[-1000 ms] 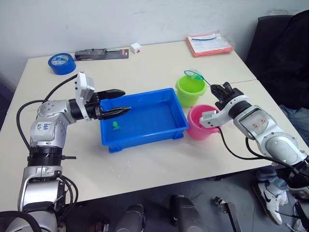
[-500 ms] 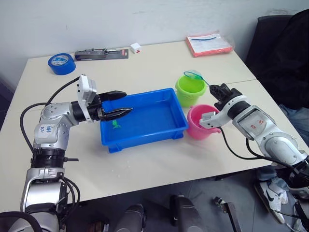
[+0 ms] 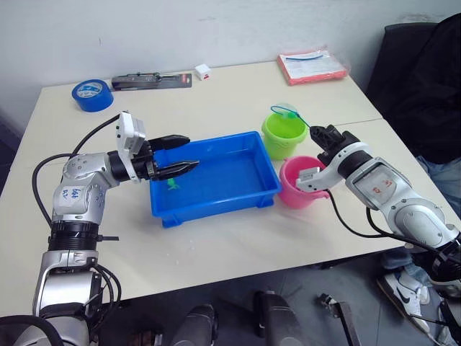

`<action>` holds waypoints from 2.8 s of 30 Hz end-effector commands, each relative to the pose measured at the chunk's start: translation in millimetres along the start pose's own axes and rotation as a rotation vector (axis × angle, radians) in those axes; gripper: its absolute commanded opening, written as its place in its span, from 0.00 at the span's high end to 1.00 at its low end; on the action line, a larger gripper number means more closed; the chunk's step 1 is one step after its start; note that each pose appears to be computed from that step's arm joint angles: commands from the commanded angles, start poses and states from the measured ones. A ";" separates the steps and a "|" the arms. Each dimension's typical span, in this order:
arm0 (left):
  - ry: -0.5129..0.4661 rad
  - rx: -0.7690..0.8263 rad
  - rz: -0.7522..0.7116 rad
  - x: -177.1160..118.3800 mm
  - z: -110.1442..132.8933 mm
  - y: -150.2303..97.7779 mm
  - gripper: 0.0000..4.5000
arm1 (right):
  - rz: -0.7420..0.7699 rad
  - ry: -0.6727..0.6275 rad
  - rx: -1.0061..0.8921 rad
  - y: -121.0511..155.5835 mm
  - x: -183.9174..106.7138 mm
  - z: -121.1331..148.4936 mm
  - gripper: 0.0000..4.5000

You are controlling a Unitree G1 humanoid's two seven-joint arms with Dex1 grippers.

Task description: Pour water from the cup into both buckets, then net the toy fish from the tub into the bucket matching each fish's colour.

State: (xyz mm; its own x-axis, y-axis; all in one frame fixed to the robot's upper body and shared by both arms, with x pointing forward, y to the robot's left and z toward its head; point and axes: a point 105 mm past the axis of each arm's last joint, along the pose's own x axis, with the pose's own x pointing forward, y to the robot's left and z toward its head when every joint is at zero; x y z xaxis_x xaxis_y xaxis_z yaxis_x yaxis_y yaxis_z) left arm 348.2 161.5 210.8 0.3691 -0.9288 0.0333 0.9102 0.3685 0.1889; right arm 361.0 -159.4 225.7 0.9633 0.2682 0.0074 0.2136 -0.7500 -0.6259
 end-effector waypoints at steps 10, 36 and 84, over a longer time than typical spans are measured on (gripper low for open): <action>-0.020 0.044 0.008 -7.2 12.6 -0.5 0.18 | -0.021 -0.021 0.265 -26.9 -1.8 -18.9 0.82; 0.213 -0.017 0.236 -119.1 26.1 -20.4 0.18 | 0.809 -0.703 1.612 -70.3 2.4 66.8 0.82; 0.223 -0.010 0.442 -151.0 24.6 -32.2 0.18 | 0.808 -0.631 1.904 -137.2 63.6 177.8 0.82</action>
State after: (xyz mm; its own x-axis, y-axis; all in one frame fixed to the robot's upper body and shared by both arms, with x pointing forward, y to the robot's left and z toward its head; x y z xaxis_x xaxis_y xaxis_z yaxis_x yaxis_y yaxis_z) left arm 261.9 288.7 210.3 0.7450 -0.6534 -0.1342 0.6670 0.7283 0.1568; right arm 364.7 60.0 157.5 0.4793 0.6620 -0.5762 -0.8624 0.4772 -0.1692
